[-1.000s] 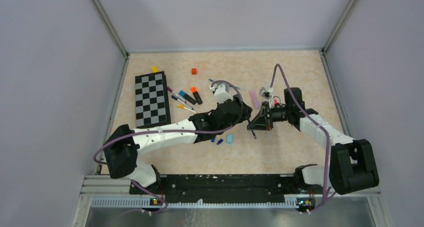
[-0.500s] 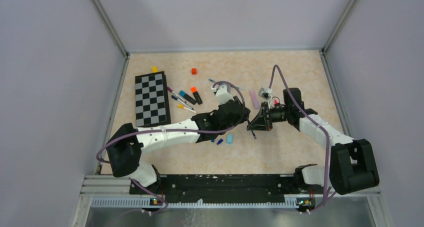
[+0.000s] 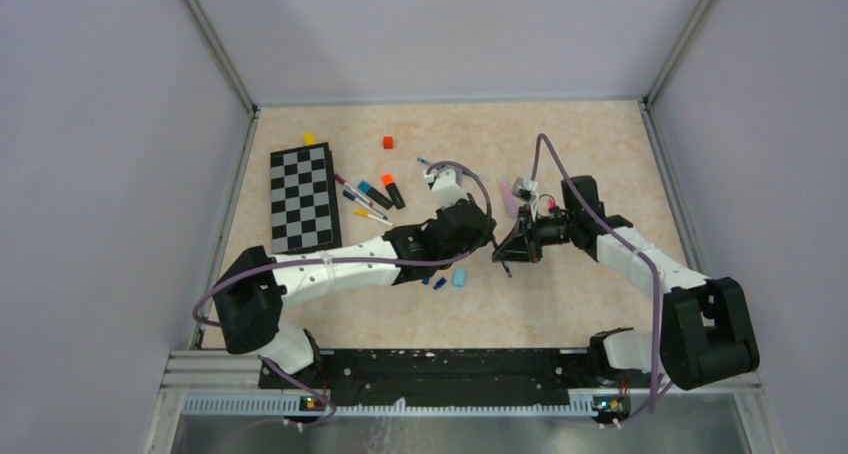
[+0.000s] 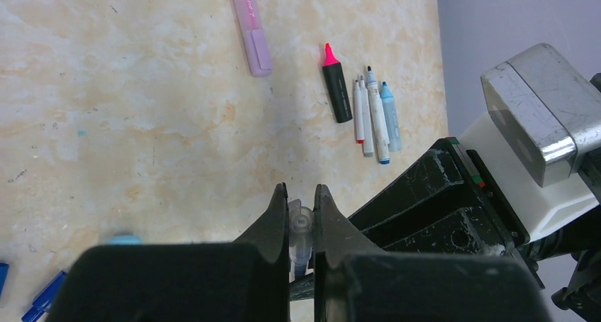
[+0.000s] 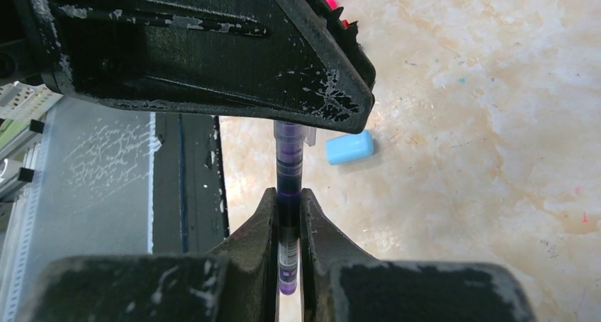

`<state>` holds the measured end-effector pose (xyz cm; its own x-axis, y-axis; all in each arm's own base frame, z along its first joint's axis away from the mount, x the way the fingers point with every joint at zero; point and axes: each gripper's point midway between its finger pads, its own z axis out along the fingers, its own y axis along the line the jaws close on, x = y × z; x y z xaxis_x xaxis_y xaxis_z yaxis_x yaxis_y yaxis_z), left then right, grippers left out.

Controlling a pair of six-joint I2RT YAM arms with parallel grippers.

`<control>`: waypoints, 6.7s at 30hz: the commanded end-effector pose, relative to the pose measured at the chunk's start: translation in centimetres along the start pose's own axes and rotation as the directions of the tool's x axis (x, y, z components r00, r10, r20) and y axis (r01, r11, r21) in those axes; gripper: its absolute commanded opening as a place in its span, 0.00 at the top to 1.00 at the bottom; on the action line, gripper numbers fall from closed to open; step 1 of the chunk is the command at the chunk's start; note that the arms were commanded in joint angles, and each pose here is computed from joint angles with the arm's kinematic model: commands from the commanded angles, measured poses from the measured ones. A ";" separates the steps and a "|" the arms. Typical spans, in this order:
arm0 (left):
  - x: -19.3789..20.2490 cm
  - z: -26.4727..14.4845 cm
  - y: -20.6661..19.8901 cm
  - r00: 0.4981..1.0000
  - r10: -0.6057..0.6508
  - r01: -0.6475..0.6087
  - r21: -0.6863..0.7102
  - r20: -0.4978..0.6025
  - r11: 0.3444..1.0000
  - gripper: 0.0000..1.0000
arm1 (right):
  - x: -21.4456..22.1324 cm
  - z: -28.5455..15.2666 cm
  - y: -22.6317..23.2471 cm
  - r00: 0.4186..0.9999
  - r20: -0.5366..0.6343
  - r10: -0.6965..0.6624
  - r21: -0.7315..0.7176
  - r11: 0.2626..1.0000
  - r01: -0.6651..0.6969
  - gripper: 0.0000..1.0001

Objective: Open the pen caps
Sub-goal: Open the pen cap from the pen, then place the pen at the center of the board, then place the pen cap at the center of the board, then pick up the pen from the center of the board.

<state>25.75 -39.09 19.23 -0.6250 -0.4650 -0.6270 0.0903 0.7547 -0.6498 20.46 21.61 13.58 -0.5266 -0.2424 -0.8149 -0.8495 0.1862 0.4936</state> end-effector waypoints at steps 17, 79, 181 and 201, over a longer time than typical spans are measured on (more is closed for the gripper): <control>-20.1 -8.7 4.3 0.779 -0.308 0.240 0.195 0.546 0.951 1.00 | 0.7 1.1 -0.4 0.970 -0.150 -0.191 -0.004 0.981 0.193 1.00; 12.7 2.7 7.3 0.613 0.717 -0.596 0.402 -0.331 0.695 0.95 | 8.6 -27.2 -21.9 0.899 -0.034 0.436 0.919 0.368 -0.144 0.89; -15.1 9.7 25.4 0.938 0.251 -0.339 -0.487 -0.239 0.805 0.10 | -4.5 -18.8 -9.4 0.971 0.186 -0.150 0.647 0.762 -0.006 0.48; -15.7 11.9 27.2 0.958 0.168 -0.280 -0.618 -0.234 0.734 0.28 | -4.4 -18.6 -9.5 0.974 0.177 -0.144 0.647 0.763 -0.005 0.48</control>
<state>46.78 -17.19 5.82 -0.7707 -0.1912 -0.6079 -0.2025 0.9780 -0.0509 29.79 3.05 17.46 -0.4277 -0.0723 -0.9010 -0.6029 0.7655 0.2248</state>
